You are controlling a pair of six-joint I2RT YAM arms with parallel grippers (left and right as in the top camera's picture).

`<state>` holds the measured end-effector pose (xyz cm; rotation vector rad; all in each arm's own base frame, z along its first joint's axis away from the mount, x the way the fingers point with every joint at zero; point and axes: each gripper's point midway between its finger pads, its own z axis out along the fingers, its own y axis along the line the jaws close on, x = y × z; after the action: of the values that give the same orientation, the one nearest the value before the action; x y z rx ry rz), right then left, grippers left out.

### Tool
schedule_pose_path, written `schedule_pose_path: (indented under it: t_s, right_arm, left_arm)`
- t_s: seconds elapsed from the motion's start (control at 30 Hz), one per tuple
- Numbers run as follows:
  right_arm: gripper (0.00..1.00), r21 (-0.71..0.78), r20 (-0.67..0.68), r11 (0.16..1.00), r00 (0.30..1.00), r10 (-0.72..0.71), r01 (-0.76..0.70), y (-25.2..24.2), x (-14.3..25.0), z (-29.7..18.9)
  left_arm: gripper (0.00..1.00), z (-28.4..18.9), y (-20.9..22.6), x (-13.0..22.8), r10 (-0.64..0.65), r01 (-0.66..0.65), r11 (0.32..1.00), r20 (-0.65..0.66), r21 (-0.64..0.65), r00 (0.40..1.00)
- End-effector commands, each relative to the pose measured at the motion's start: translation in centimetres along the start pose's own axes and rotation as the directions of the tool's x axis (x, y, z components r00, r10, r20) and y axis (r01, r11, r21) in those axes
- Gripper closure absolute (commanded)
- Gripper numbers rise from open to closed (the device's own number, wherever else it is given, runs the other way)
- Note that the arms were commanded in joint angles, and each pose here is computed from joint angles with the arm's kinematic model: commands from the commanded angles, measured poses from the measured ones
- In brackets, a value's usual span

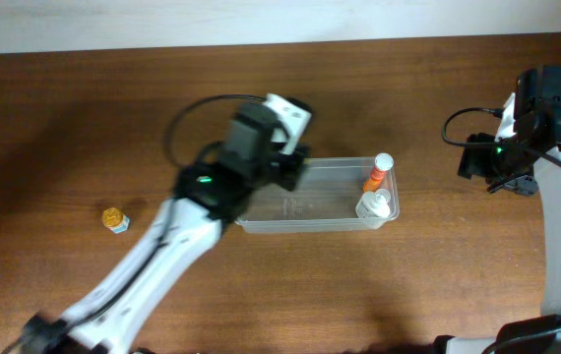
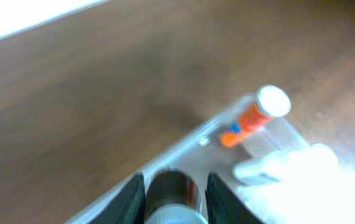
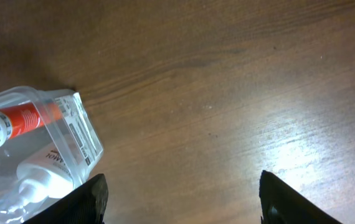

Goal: Pack container
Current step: 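Lower the dark bottle into the container and open the left gripper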

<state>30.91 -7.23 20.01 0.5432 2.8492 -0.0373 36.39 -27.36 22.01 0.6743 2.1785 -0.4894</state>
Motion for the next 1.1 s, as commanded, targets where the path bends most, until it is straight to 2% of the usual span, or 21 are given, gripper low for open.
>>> schedule_pose_path:
  t_s: [0.0,0.23,0.53,0.57,0.67,0.77,0.9,1.0,1.07]
  right_arm:
    - [0.30,-0.005,-0.007,1.000,1.000,0.004,-0.004,0.0,0.1,0.1]
    - [0.30,-0.005,-0.007,1.000,1.000,0.004,-0.004,0.0,0.1,0.1]
    - [0.30,-0.005,-0.007,1.000,1.000,0.004,-0.004,0.0,0.1,0.1]
    - [0.30,-0.005,-0.007,1.000,1.000,0.004,-0.004,0.0,0.1,0.1]
    - [0.30,-0.005,-0.007,1.000,1.000,0.004,-0.004,0.0,0.1,0.1]
    - [0.30,-0.004,-0.007,1.000,1.000,0.004,-0.004,0.0,0.1,0.1]
    - [0.30,-0.004,-0.010,1.000,1.000,0.004,-0.004,0.0,0.1,0.1]
    - [0.30,-0.003,-0.015,1.000,1.000,-0.004,0.004,-0.1,0.3,0.1]
    - [0.30,-0.003,-0.016,1.000,1.000,-0.004,0.004,0.0,0.3,0.1]
  left_arm:
    - [0.91,3.7,-4.0,1.1,0.007,-0.005,0.997,-0.027,0.078,1.000]
    - [0.91,8.3,-6.3,5.3,-0.058,0.073,0.992,-0.143,0.099,0.988]
    - [0.89,10.5,-6.0,7.5,-0.059,0.078,0.993,-0.197,0.089,0.979]
    - [0.85,10.5,-6.0,7.4,-0.059,0.078,0.993,-0.193,0.090,0.979]
    - [0.60,10.6,-6.1,6.7,-0.058,0.075,0.993,-0.169,0.096,0.984]
    - [0.42,10.2,-6.3,5.2,-0.056,0.071,0.992,-0.139,0.103,0.989]
    - [0.29,8.6,-6.2,2.4,-0.045,0.054,0.993,-0.090,0.105,0.995]
    - [0.15,6.6,-5.0,0.7,-0.057,0.063,0.995,-0.068,0.082,0.996]
    - [0.05,4.9,-3.0,-0.4,-0.077,0.077,0.997,-0.039,0.016,0.996]
